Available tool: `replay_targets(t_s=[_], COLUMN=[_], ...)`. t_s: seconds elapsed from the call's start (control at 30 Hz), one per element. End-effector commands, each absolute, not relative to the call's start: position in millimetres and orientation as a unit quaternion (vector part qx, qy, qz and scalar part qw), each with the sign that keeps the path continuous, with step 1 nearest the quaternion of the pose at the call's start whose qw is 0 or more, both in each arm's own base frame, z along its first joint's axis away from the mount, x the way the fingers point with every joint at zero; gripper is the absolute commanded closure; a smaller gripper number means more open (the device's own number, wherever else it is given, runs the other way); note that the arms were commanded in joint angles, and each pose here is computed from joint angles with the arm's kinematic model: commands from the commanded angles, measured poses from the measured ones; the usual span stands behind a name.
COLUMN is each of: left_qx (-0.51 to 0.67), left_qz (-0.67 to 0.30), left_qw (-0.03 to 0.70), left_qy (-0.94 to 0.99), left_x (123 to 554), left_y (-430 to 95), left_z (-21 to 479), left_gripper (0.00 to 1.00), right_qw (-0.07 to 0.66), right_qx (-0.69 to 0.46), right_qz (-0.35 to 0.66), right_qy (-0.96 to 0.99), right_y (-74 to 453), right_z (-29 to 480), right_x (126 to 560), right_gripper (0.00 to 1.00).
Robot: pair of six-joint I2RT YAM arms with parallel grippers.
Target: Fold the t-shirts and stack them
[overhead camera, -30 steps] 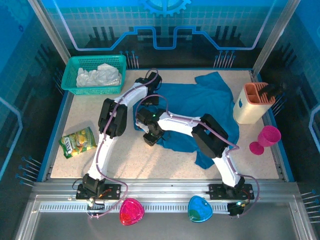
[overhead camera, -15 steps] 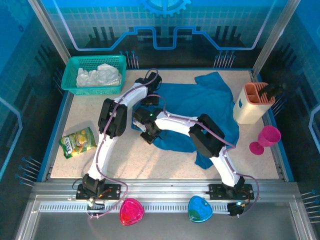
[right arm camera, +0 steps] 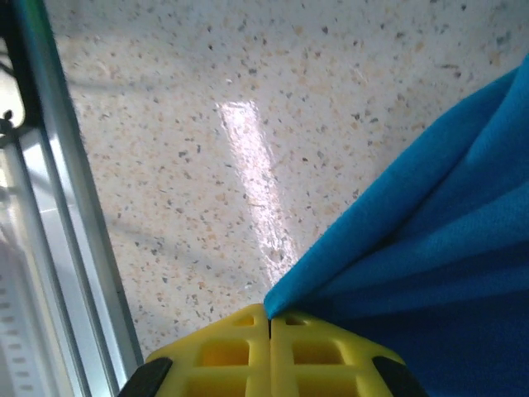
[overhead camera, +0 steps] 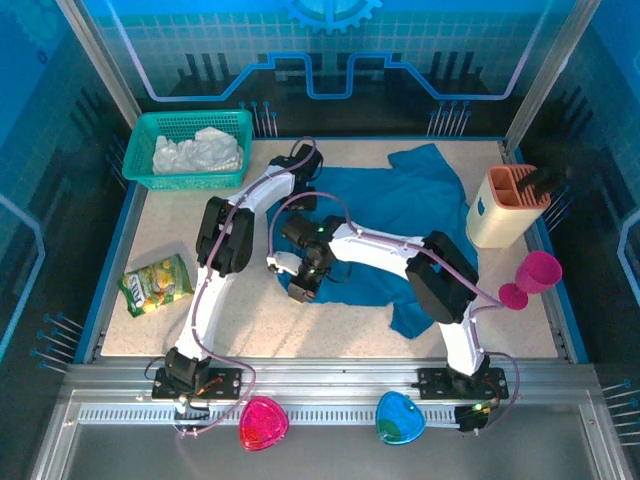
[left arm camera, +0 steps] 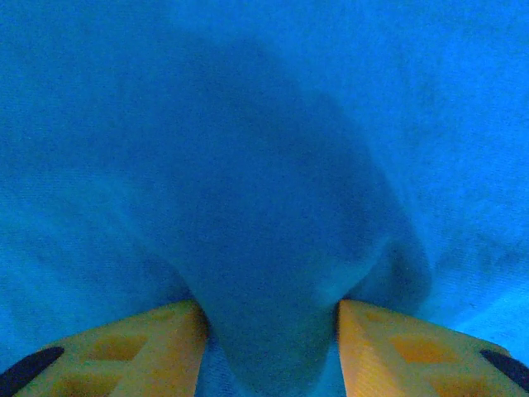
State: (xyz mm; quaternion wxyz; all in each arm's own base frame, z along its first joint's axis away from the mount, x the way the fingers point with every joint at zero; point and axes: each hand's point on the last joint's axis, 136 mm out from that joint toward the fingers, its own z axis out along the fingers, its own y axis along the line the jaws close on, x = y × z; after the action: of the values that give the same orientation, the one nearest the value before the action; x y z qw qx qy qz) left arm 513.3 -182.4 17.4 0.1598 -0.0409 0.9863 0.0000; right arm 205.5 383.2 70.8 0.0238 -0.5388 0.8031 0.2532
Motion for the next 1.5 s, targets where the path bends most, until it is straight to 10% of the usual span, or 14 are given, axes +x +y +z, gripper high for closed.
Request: replay_targets(t_s=[0.0, 0.9, 1.23, 1.47], left_qx=[-0.033, -0.011, -0.038, -0.049], left_qz=[0.024, 0.054, 0.092, 0.085], left_qw=[0.123, 0.116, 0.184, 0.221], left_qy=[0.992, 0.992, 0.978, 0.97], left_x=[500, 496, 484, 472], left_y=[-168, -157, -127, -114], left_z=[-17, -25, 72, 124], left_gripper=[0.53, 0.52, 0.42, 0.39], right_qw=[0.005, 0.066, 0.107, 0.071], right_qx=[-0.507, -0.178, -0.337, -0.452], right_qz=[0.282, 0.064, 0.14, 0.314], right_qy=[0.814, 0.98, 0.925, 0.832], right_y=[380, 281, 322, 372], right_z=[75, 15, 68, 115], right_x=[209, 330, 299, 233], right_gripper=[1.0, 1.0, 0.74, 0.77])
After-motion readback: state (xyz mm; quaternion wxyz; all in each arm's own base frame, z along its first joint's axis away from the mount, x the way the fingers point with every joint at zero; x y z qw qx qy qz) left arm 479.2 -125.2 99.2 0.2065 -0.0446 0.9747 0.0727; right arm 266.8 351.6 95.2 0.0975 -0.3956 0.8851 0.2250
